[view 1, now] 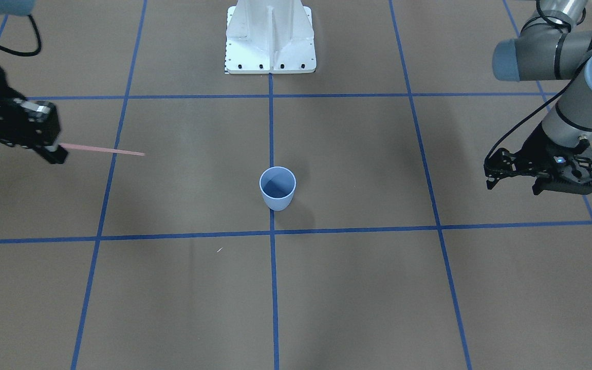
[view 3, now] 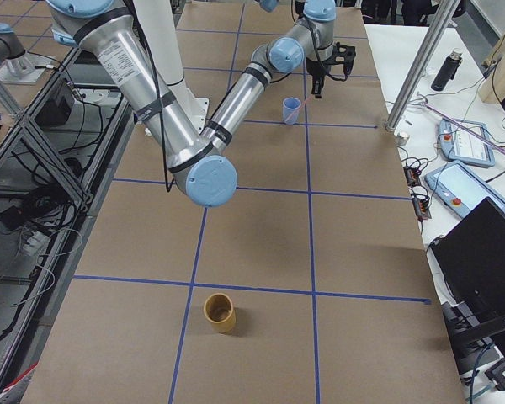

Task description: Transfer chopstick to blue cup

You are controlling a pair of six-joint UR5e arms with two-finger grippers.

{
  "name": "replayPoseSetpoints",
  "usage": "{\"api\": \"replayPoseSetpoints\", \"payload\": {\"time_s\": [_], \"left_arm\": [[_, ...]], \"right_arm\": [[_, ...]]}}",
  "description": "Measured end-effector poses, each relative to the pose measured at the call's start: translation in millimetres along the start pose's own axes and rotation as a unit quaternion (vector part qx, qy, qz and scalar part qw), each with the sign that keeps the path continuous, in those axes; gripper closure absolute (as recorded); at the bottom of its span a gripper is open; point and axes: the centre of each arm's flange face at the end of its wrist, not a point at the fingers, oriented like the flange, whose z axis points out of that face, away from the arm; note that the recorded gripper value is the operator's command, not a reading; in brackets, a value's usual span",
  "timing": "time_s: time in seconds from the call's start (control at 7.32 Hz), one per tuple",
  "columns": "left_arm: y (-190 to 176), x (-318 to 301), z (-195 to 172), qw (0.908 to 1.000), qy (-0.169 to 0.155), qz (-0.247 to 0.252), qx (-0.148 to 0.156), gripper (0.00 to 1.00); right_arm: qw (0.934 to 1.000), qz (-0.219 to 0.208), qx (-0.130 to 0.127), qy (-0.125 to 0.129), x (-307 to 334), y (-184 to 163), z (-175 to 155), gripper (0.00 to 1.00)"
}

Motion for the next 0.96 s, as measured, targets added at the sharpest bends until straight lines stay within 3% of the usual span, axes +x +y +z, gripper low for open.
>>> {"api": "replayPoseSetpoints", "payload": {"time_s": [0.41,0.96], "left_arm": [[3.4,-3.7,5.2,1.0000,-0.002,0.001,-0.005,0.02],[3.2,-3.6,6.7,1.0000,-0.002,0.002,-0.006,0.02]], "right_arm": [[0.9986,0.037,0.026,-0.028,-116.0,21.5,84.8,1.00],[0.9982,0.043,0.026,-0.034,-142.4,31.0,111.6,1.00]]}}
